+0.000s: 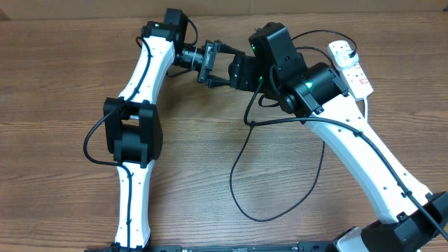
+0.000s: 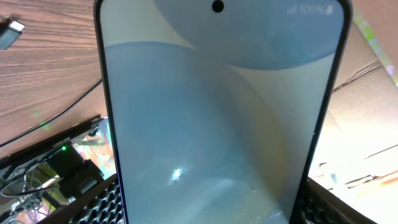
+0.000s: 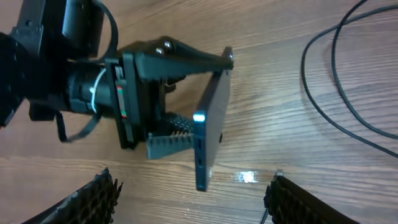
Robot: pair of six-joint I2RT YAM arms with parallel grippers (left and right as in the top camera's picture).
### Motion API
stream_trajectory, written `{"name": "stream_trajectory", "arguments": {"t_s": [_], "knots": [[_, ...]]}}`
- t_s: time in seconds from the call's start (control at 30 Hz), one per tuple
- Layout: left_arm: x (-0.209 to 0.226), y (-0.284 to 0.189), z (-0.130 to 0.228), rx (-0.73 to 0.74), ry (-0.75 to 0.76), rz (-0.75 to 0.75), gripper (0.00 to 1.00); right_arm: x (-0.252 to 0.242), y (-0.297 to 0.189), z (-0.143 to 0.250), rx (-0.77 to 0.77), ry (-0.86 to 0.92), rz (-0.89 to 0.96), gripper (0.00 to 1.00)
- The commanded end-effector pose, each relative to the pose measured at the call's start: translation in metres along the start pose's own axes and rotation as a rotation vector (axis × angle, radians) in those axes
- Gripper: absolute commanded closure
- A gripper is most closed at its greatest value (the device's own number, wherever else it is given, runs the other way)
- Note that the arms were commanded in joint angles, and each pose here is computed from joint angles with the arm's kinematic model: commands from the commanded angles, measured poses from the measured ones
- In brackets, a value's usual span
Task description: Plug charger to phone and switch on socket
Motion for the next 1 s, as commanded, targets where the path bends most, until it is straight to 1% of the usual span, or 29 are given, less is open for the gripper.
{"name": "stream_trajectory", "arguments": {"t_s": [0.0, 0.17, 0.27, 0.37, 0.43, 0.5, 0.57, 0.67, 0.97], "knots": [[-0.007, 0.004, 0.012, 0.030, 0.030, 0.005, 0.30, -0.002, 0.016, 0.000, 0.020, 0.025, 0.041, 0.23], [-0.007, 0.005, 0.013, 0.030, 0.030, 0.004, 0.30, -0.006, 0.049, 0.013, 0.096, 0.019, 0.079, 0.23], [-0.007, 0.005, 0.013, 0.030, 0.030, 0.003, 0.30, -0.009, 0.053, 0.010, 0.075, 0.017, 0.109, 0.25], [-0.007, 0.005, 0.013, 0.030, 0.030, 0.003, 0.30, -0.012, 0.053, 0.007, 0.052, 0.016, 0.144, 0.33], [-0.007, 0.005, 0.013, 0.030, 0.030, 0.003, 0.30, -0.013, 0.054, 0.007, 0.054, 0.016, 0.146, 0.42], [-0.007, 0.005, 0.013, 0.030, 0.030, 0.003, 0.30, -0.012, 0.055, 0.006, 0.045, 0.017, 0.141, 0.49], [-0.007, 0.005, 0.013, 0.030, 0.026, 0.003, 0.30, -0.010, 0.056, 0.002, 0.026, 0.013, 0.131, 0.53], [-0.007, 0.005, 0.013, 0.030, 0.012, 0.003, 0.30, -0.008, 0.056, -0.001, 0.007, 0.010, 0.122, 0.55], [-0.007, 0.005, 0.013, 0.031, -0.049, 0.002, 0.30, -0.009, 0.056, -0.004, -0.013, 0.011, 0.131, 0.59]]}}
Point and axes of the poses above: each gripper's point midway between its finger pads, its own y axis out along the fingers, its own x axis along the line the jaws close on, z = x × y, the point moved 6 cm from there along -y, back along the fingers, and after that the axes turned 12 degrees about -y, right-handed, at the moved point
